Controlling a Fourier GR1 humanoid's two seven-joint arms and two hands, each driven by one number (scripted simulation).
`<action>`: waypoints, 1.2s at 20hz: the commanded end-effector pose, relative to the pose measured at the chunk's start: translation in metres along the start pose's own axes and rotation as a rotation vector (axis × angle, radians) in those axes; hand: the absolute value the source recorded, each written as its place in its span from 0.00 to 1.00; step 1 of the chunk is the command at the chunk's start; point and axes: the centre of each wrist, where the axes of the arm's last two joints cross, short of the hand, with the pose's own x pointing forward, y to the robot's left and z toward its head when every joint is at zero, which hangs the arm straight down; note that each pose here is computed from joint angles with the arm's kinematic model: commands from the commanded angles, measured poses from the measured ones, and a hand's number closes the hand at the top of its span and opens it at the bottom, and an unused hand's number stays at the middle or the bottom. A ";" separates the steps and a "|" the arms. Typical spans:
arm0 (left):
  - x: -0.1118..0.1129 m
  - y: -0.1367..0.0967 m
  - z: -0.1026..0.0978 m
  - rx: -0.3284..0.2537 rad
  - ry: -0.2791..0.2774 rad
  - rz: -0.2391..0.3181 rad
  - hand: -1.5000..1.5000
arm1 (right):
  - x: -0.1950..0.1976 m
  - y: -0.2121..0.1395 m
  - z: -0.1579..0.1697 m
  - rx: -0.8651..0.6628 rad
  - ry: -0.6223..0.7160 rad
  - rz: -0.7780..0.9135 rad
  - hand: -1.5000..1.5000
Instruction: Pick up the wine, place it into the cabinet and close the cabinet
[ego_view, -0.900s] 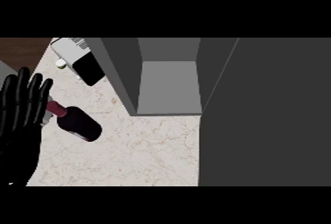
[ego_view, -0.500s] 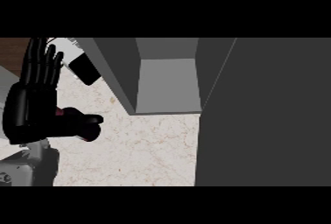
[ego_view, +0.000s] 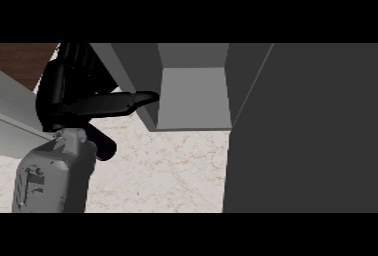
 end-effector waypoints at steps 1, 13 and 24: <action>0.022 -0.019 -0.002 0.001 0.024 0.008 0.00 | 0.012 -0.006 0.002 0.026 0.005 -0.010 0.00; 0.047 -0.049 0.026 0.039 0.022 0.021 0.00 | 0.053 0.015 0.020 0.013 0.018 -0.033 0.00; 0.066 -0.067 0.042 0.116 0.004 -0.025 0.00 | 0.055 0.018 0.021 0.010 0.021 -0.029 0.00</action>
